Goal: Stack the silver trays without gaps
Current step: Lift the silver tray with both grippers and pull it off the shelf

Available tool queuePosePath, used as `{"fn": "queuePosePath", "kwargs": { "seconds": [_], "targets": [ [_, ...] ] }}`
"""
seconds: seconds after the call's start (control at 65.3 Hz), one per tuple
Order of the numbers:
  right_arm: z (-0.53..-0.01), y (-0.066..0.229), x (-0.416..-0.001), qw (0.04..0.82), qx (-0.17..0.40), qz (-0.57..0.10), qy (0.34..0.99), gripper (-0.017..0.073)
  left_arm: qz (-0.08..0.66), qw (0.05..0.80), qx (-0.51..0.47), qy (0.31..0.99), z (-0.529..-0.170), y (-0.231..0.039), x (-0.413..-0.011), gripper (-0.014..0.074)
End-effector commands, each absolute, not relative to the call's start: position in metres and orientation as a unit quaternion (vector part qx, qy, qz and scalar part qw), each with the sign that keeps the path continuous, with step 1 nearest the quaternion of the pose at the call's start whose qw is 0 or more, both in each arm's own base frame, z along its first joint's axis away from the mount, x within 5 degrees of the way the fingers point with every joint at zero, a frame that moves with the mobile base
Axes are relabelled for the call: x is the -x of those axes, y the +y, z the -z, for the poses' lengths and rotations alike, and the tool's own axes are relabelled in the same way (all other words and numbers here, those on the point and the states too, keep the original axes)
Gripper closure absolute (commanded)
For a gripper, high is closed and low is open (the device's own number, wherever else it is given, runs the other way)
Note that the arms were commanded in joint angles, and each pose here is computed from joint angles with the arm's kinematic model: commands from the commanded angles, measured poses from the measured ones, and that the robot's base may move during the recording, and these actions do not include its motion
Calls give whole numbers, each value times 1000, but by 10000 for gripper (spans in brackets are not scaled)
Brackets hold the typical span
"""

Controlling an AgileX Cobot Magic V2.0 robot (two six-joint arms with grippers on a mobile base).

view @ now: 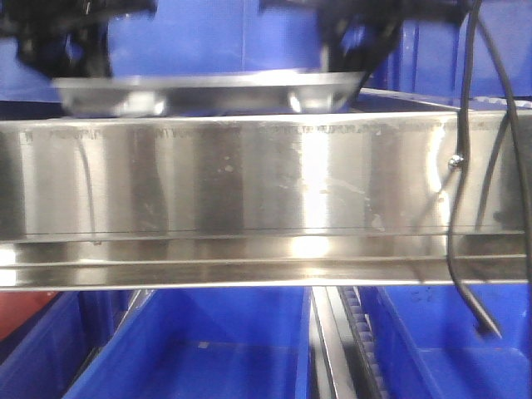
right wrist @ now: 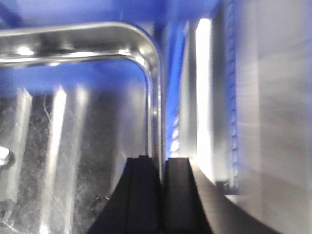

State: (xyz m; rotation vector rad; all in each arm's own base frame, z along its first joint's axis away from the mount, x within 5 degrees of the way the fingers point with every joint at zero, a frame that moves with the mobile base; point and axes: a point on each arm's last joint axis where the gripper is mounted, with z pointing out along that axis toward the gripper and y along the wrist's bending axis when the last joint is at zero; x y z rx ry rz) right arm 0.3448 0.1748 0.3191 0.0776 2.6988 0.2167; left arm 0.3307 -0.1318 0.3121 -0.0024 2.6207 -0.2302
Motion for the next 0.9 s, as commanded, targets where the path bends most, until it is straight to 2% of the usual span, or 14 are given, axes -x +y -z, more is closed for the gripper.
{"fn": "queuePosePath", "kwargs": {
  "seconds": [0.0,0.291,0.567,0.705,0.889],
  "targets": [
    [-350,169,-335,264,-17,-85,961,643,117,280,0,953,-337,-144,-316,610],
    [-387,157,-304,317,-18,-67,946,643,115,340,-4,933,-373,-160,-279,610],
    [-409,134,-262,354,-22,-91,931,637,142,376,-12,916,-400,-162,-253,610],
    [-425,136,-245,392,-11,-87,916,634,151,395,-27,906,-416,-169,-247,610],
    [-428,137,-240,394,-9,-91,915,634,141,418,-29,897,-435,-168,-243,610]
  ]
}}
